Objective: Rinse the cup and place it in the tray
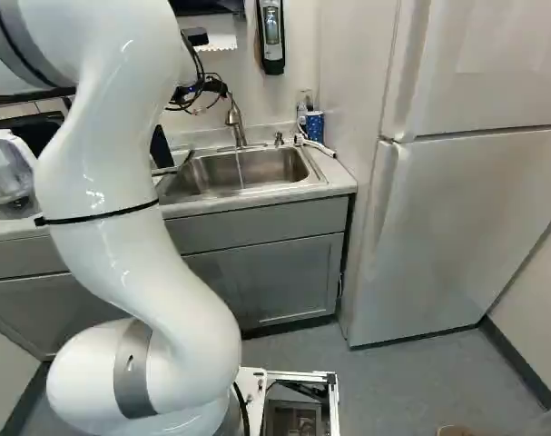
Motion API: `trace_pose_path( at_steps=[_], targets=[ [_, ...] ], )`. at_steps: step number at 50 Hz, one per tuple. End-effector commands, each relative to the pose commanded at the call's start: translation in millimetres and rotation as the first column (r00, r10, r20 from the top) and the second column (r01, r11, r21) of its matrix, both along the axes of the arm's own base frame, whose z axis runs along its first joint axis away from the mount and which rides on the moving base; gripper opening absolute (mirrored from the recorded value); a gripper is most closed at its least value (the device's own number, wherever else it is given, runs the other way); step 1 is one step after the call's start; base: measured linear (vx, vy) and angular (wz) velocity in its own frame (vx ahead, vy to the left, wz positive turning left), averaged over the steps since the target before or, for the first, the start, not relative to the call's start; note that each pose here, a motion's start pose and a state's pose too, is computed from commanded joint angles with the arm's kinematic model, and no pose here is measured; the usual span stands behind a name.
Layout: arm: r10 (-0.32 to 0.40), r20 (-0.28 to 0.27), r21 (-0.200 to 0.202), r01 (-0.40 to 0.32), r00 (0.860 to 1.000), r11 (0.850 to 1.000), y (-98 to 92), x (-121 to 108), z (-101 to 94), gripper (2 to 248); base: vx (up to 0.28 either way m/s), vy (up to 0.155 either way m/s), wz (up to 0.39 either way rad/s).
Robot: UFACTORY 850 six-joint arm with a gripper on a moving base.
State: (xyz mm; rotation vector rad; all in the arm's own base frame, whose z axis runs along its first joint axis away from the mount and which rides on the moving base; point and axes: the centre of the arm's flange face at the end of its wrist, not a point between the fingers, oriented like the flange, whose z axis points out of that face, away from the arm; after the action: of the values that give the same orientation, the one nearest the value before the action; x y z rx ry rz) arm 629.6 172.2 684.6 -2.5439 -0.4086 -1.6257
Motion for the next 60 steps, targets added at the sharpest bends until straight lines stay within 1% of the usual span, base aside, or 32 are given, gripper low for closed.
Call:
trace_pose_path(
  at_steps=[15,37,47,60],
  targets=[
    [0.021,-0.018,-0.006,-0.021,1.0,1.0,7.1,-28,1.2,247,0.0,0.0,0.0],
    [0.018,-0.103,-0.038,-0.022,0.994,0.999,2.0,-75,-2.8,247,0.0,0.0,0.0],
    [0.005,-0.145,-0.056,-0.013,0.989,0.998,-5.9,-95,-5.4,247,0.0,0.0,0.0],
    [-0.029,-0.199,-0.078,0.014,0.98,0.997,-24.1,-118,-9.3,247,0.0,0.0,0.0]
  ],
)
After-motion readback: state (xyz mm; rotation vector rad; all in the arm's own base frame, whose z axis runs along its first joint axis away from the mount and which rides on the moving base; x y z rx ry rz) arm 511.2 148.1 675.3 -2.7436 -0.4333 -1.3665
